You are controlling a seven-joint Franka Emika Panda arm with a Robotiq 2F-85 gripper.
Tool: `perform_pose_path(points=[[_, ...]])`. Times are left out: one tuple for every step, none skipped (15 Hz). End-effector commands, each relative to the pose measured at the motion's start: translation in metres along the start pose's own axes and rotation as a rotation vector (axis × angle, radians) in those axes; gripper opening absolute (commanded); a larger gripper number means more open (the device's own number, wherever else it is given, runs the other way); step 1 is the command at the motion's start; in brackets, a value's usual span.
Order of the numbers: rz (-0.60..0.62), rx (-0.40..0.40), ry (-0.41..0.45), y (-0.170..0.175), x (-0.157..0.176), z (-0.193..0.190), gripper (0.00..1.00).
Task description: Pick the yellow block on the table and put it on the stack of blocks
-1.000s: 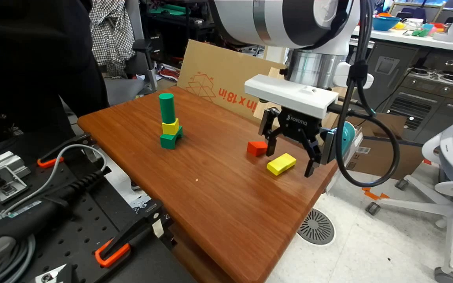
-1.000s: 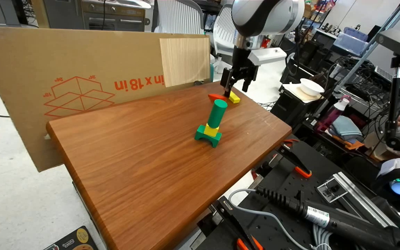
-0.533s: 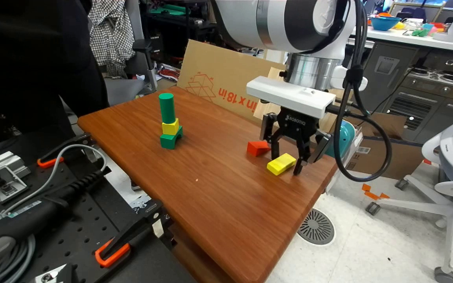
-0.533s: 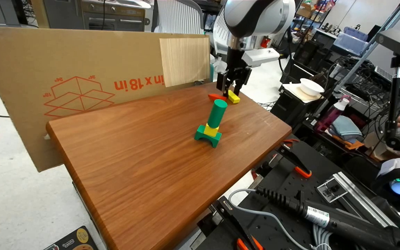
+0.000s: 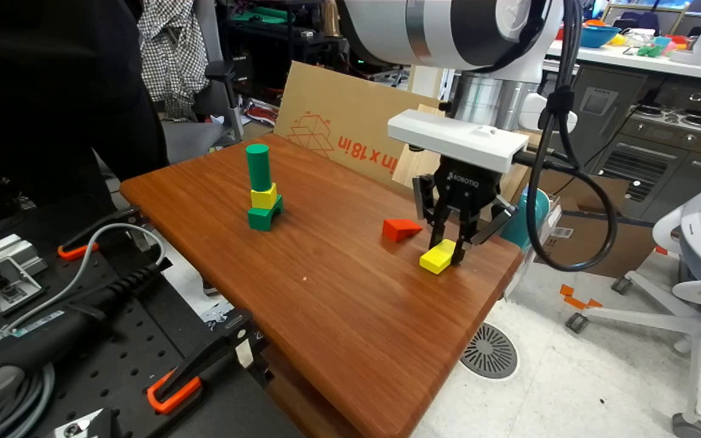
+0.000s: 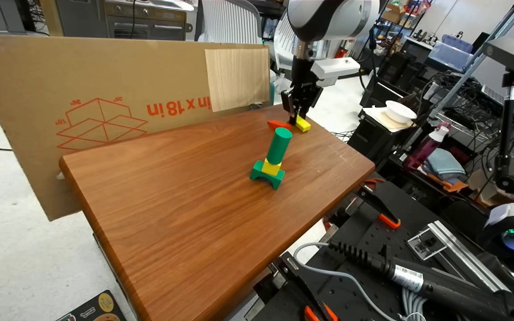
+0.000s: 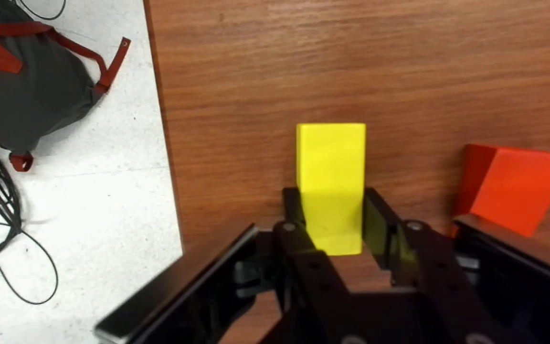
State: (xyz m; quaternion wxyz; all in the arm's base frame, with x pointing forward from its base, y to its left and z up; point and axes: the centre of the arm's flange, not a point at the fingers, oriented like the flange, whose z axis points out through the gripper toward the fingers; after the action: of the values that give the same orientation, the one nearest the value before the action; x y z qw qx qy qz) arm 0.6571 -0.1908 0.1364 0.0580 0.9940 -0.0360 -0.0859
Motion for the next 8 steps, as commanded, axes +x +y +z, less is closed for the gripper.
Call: perform_pose_path(points=[[0.029, 0.015, 0.004, 0.004, -0.022, -0.022, 0.09], [0.033, 0.015, 0.019, 0.004, -0.029, -0.031, 0.09], [0.034, 0.014, 0.031, 0.004, -0.038, -0.044, 0.09], [0.020, 0.018, 0.036, 0.005, -0.046, -0.057, 0.09], [0.032, 0.009, 0.042, 0.005, -0.052, -0.071, 0.09], [0.034, 0.008, 0.047, 0.004, -0.058, -0.086, 0.09], [0.036, 0.008, 0.056, 0.003, -0.065, -0.100, 0.09], [0.037, 0.006, 0.072, 0.001, -0.072, -0.115, 0.09]])
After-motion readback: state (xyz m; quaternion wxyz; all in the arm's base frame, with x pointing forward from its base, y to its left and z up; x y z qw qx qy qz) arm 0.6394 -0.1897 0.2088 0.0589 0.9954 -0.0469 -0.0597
